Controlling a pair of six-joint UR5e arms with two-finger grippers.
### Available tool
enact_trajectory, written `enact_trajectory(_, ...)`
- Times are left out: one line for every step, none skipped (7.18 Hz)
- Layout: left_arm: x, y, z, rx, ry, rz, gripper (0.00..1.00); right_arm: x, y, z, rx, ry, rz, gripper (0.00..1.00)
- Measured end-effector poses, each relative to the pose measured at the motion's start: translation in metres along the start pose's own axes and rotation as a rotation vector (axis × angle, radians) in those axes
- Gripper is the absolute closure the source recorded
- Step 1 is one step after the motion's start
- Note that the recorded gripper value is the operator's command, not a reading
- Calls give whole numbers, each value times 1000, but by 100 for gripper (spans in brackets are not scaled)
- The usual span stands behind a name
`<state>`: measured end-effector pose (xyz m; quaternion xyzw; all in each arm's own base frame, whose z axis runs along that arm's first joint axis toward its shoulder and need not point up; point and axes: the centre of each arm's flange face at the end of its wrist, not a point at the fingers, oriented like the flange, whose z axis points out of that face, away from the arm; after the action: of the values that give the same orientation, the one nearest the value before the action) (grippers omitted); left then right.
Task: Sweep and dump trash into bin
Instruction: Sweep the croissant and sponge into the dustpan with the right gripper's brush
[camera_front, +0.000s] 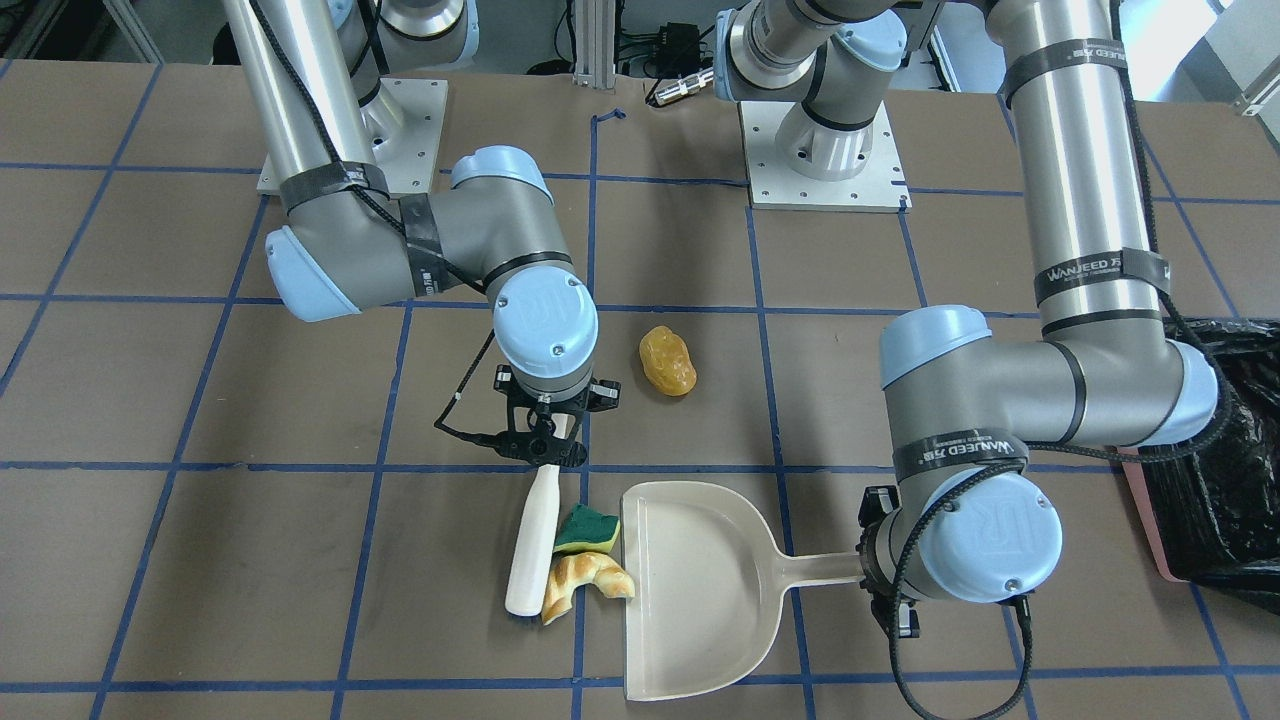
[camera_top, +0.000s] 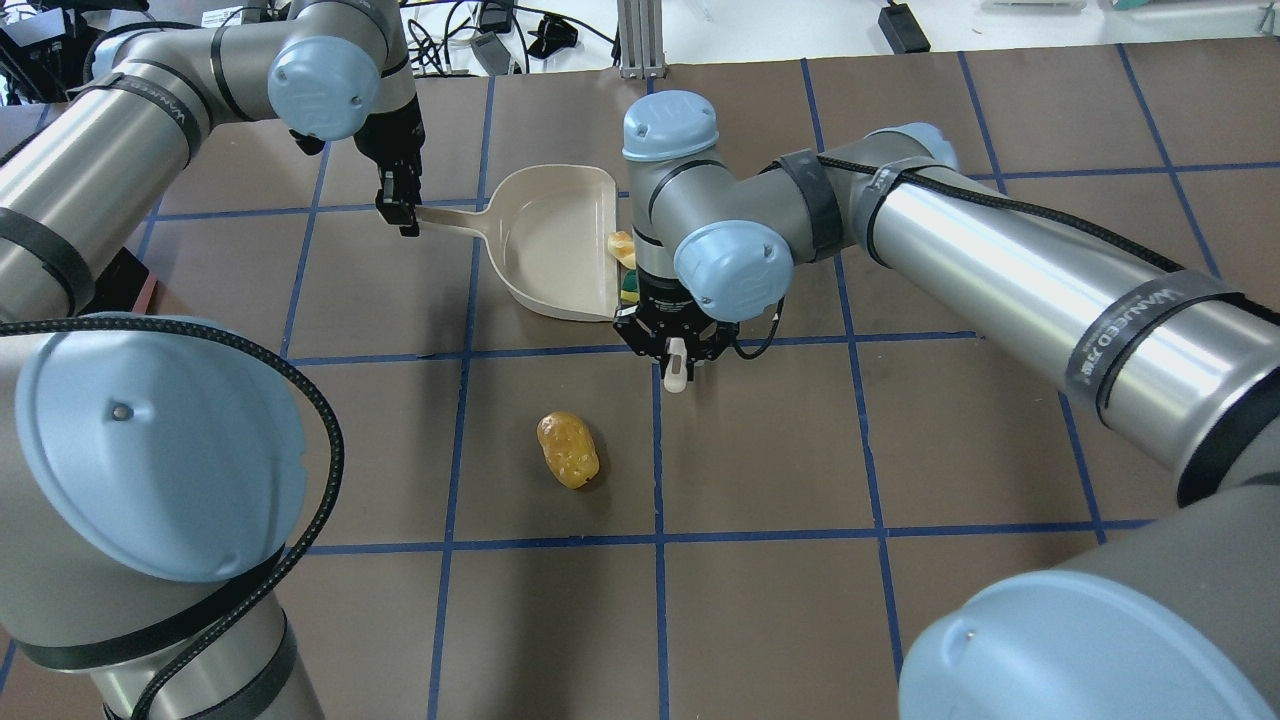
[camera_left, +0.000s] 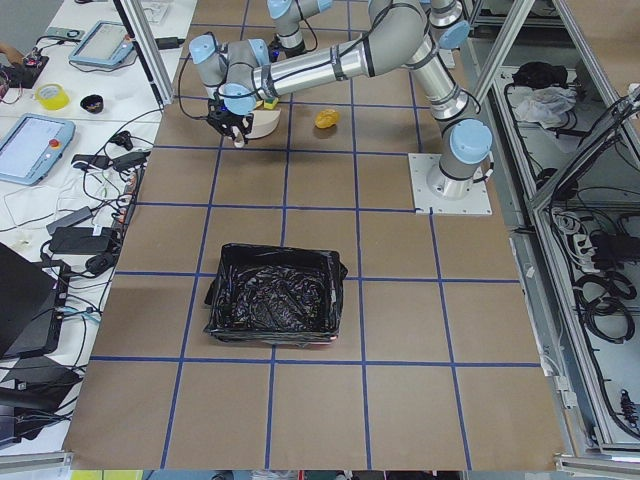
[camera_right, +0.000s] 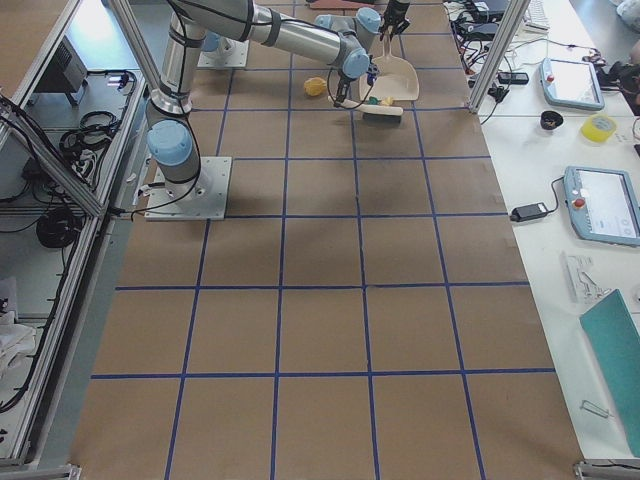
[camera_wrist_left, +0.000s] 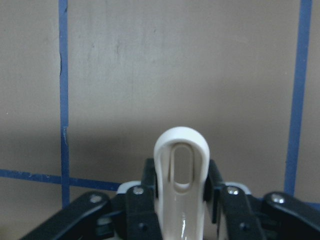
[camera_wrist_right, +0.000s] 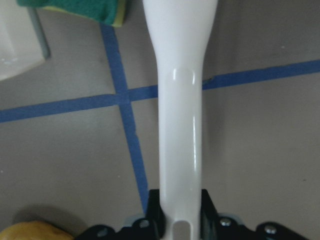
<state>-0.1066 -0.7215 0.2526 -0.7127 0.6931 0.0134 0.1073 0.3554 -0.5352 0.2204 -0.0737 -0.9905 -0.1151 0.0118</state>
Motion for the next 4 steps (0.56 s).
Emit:
enact_trajectory(-4, 3, 8, -11, -10, 1, 100, -15, -1, -5, 14, -26, 4, 98)
enact_trajectory(-6, 9, 12, -19, -6, 5, 100, -27, -5, -13, 18, -50, 9, 98)
enact_trajectory(-7, 16, 11, -36, 15, 11, 100, -38, -7, -18, 18, -62, 14, 98)
enact_trajectory(-6, 23, 9, -71, 36, 18, 100, -48, -6, -22, 17, -74, 19, 98)
